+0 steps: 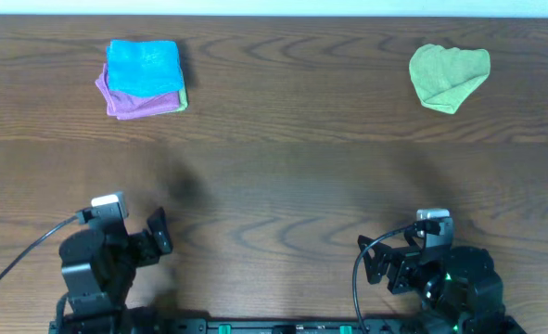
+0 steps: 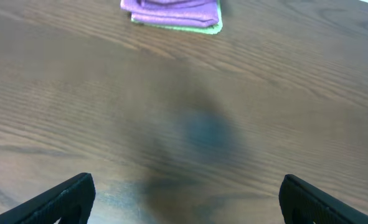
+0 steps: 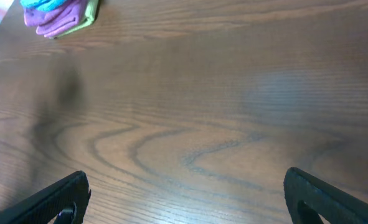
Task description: Fold the cloth
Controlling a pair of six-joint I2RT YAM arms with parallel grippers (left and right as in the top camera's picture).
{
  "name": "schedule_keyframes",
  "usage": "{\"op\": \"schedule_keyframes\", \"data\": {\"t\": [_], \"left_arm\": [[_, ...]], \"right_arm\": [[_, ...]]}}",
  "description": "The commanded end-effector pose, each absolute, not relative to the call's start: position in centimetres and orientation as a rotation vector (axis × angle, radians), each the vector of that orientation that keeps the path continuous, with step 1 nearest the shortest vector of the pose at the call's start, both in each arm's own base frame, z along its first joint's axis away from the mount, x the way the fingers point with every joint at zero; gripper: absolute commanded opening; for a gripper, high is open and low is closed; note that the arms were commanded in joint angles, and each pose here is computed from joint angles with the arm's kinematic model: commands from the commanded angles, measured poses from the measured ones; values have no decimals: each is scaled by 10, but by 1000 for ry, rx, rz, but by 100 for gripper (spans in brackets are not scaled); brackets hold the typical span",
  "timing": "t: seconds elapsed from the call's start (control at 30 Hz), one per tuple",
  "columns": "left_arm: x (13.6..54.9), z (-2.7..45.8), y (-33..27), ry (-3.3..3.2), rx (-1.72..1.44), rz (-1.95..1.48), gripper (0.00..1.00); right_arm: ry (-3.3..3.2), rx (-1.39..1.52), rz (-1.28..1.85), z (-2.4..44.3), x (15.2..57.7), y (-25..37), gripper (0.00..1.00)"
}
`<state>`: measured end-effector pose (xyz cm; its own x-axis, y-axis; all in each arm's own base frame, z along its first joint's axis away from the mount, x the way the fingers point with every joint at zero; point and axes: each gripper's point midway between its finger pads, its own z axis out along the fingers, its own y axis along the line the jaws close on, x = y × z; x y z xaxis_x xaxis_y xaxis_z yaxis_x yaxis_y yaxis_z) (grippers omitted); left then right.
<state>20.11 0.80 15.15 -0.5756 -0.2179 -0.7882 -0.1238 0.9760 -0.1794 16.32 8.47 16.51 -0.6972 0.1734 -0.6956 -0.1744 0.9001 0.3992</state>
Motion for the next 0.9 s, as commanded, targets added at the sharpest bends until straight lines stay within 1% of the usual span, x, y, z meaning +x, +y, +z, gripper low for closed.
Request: {"op": "schedule_keyframes", "data": {"t": [0.0, 0.5, 0.87], "left_arm": [[197, 149, 8, 2169, -161, -86, 95], [179, 106, 11, 2233, -118, 0, 95], [169, 92, 16, 2265, -112, 64, 96]], "right_arm": [[2265, 28, 565, 166, 164, 82, 99], [2265, 28, 564, 166, 164, 82, 99], [2265, 28, 565, 166, 164, 82, 99]]}}
